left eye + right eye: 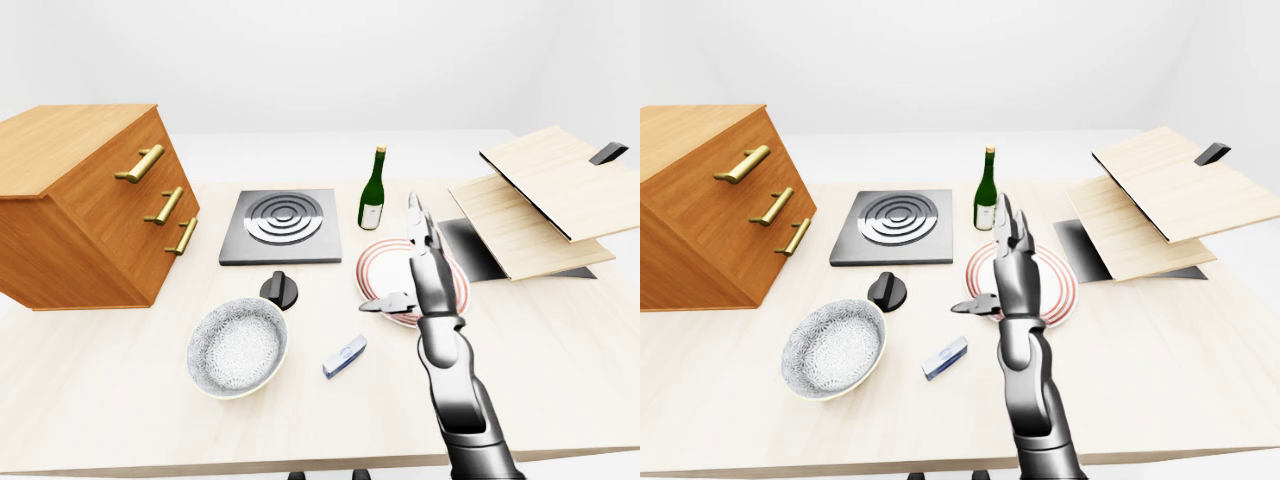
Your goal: Pick up the akita bowl and put it on the plate.
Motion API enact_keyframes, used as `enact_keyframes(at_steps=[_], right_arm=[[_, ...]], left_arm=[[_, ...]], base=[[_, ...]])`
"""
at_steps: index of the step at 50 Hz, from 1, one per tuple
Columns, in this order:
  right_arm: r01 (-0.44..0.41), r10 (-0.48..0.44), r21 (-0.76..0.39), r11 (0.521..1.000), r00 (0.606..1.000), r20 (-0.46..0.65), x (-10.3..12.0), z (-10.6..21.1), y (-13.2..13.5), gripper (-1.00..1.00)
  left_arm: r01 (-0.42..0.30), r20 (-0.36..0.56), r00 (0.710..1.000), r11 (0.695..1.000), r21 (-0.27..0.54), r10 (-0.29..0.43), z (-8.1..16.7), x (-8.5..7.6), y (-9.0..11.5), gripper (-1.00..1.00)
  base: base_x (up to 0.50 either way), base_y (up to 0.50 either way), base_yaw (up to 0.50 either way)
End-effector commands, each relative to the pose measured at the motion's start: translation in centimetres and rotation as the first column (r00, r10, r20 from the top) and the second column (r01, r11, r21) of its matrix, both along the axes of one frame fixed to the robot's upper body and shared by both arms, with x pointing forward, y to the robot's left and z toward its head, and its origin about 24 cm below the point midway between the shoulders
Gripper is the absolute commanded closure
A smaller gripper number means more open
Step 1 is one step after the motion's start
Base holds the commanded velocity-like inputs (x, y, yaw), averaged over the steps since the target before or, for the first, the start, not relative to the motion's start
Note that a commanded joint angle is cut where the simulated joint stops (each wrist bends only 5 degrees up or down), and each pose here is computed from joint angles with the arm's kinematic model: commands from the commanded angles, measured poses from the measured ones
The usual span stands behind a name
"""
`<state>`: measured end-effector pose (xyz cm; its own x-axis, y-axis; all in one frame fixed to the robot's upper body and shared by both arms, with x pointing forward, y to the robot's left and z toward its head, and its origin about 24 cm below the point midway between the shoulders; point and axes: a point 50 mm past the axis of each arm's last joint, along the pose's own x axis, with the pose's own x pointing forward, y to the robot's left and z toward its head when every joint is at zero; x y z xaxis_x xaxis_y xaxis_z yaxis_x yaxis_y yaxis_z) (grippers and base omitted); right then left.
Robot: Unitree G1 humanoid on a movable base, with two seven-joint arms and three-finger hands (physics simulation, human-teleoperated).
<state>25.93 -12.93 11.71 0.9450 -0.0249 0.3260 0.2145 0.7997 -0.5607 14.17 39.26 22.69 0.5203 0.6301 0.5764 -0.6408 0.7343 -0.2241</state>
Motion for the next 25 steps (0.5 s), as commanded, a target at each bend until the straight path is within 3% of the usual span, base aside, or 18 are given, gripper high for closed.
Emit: enact_keyframes(at_steps=[1,4,6,16,20,25], right_arm=[[0.092,-0.069,-0.263,0.960,0.993,0.097,0.9,0.8,1.1,-1.00],[0.124,-0.091,-0.328,0.936,0.990,0.112,0.8,0.7,1.1,-1.00],[0.138,-0.106,-0.289,0.947,0.987,0.123,1.1,1.1,1.1,-1.00],[0.150,-0.102,-0.357,0.922,0.983,0.150,0.6,1.5,1.4,-1.00],[0.178,-0.103,-0.463,0.868,0.978,0.182,0.7,1.6,1.9,-1.00],[0.195,-0.108,-0.496,0.846,0.974,0.199,0.8,2.2,1.9,-1.00]], left_arm=[[0.000,-0.014,1.000,1.000,-0.003,0.000,-0.3,0.2,0.0,-1.00],[0.000,-0.016,1.000,1.000,-0.007,0.000,-0.4,0.3,0.1,-1.00],[-0.002,-0.022,1.000,1.000,-0.014,0.002,-0.5,0.4,0.1,-1.00],[-0.001,-0.051,0.999,0.999,-0.032,0.000,-1.2,0.7,0.3,-1.00],[-0.006,-0.032,0.999,1.000,-0.016,0.006,-0.7,0.3,0.2,-1.00],[-0.004,-0.052,0.999,1.000,-0.024,0.003,-1.2,0.6,0.3,-1.00]], base=[[0.00,0.00,0.00],[0.00,0.00,0.00],[0.00,0.00,0.00],[0.00,0.00,0.00],[0.00,0.00,0.00],[0.00,0.00,0.00]])
